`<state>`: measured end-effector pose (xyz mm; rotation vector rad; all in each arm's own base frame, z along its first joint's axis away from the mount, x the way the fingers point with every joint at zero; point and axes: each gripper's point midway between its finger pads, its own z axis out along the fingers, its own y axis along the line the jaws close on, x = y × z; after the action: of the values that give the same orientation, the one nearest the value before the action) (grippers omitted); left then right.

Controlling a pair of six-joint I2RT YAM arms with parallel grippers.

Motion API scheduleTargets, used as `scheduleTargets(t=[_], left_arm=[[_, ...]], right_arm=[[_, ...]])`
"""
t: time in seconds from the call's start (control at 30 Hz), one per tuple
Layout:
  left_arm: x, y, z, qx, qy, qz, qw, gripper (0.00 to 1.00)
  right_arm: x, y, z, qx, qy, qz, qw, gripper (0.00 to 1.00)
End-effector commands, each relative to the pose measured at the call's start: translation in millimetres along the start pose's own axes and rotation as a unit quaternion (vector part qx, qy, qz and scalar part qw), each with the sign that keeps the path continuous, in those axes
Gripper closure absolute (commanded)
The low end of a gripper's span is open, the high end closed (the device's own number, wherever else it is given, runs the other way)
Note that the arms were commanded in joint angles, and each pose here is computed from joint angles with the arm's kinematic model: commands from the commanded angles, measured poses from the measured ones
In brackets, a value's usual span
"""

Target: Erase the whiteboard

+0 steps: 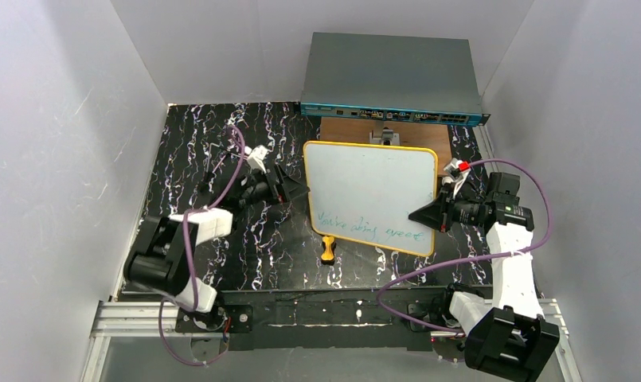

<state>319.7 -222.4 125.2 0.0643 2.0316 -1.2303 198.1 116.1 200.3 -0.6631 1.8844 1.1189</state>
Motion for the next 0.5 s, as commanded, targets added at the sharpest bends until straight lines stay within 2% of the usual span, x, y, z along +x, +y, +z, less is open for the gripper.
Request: scheduleTargets(t=[0.0,0.17,0.33,0.47], left_arm=[[-18,-36,12,0.132,0.001,0.044,0.990,0.02],[-15,-44,19,0.203,-0.001,0.024,0.979,0.02],[-3,-53,24,0.246,0.022,0.021,0.969,0.05],[0,-65,25,0.267,0.033,0.032,0.963,0.16]], right_arm=[[-39,31,-1,-0.081,-0.050,-0.046,0.994,0.99],[-41,30,1,-0.089,-0.048,-0.039,0.994,0.99],[-41,30,2,-0.092,-0.047,-0.036,0.994,0.99],[-42,29,3,-0.092,-0.046,-0.035,0.994,0.99]])
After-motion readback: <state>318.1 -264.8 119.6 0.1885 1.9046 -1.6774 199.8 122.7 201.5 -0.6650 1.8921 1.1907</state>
